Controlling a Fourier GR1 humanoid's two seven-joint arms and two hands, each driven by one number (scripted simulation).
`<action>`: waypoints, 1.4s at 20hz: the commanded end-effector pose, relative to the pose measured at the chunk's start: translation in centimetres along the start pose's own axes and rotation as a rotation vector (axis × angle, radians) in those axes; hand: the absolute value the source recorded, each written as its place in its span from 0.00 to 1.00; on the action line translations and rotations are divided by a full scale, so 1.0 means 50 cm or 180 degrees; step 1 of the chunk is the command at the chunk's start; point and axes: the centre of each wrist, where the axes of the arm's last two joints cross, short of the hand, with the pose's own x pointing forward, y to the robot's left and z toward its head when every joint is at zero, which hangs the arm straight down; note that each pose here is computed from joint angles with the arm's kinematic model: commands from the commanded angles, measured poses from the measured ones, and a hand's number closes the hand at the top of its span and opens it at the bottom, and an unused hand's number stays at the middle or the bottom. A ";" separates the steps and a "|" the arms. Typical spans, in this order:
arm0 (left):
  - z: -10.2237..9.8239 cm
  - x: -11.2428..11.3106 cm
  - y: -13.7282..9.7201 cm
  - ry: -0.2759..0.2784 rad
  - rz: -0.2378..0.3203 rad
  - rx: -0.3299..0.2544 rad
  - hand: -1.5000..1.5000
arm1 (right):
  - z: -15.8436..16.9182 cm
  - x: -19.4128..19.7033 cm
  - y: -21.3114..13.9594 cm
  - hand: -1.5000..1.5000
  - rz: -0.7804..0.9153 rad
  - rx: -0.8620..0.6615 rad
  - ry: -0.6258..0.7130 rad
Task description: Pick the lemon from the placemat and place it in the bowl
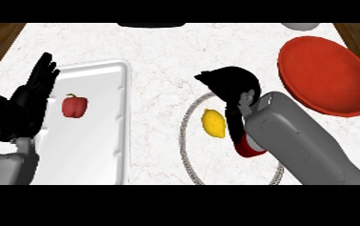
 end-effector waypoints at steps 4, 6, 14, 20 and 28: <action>0.027 -0.004 -0.034 0.0007 0.0011 -0.0024 0.50 | -0.002 0.002 0.048 0.00 0.0303 -0.0442 -0.0003; -0.007 -0.009 0.008 -0.0021 -0.0030 0.0022 0.50 | -0.015 0.021 0.053 0.00 0.0257 -0.0349 0.0064; 0.022 -0.035 -0.023 -0.0030 -0.0030 0.0039 0.50 | -0.046 0.013 0.164 0.00 0.0191 -0.0066 0.0103; 0.003 -0.050 -0.011 0.0009 0.0000 -0.0007 0.50 | -0.056 -0.019 0.166 0.00 0.0134 -0.0085 0.0079; 0.012 -0.002 -0.042 -0.0006 -0.0022 -0.0018 0.50 | -0.084 -0.002 0.139 0.00 0.0103 -0.0153 0.0173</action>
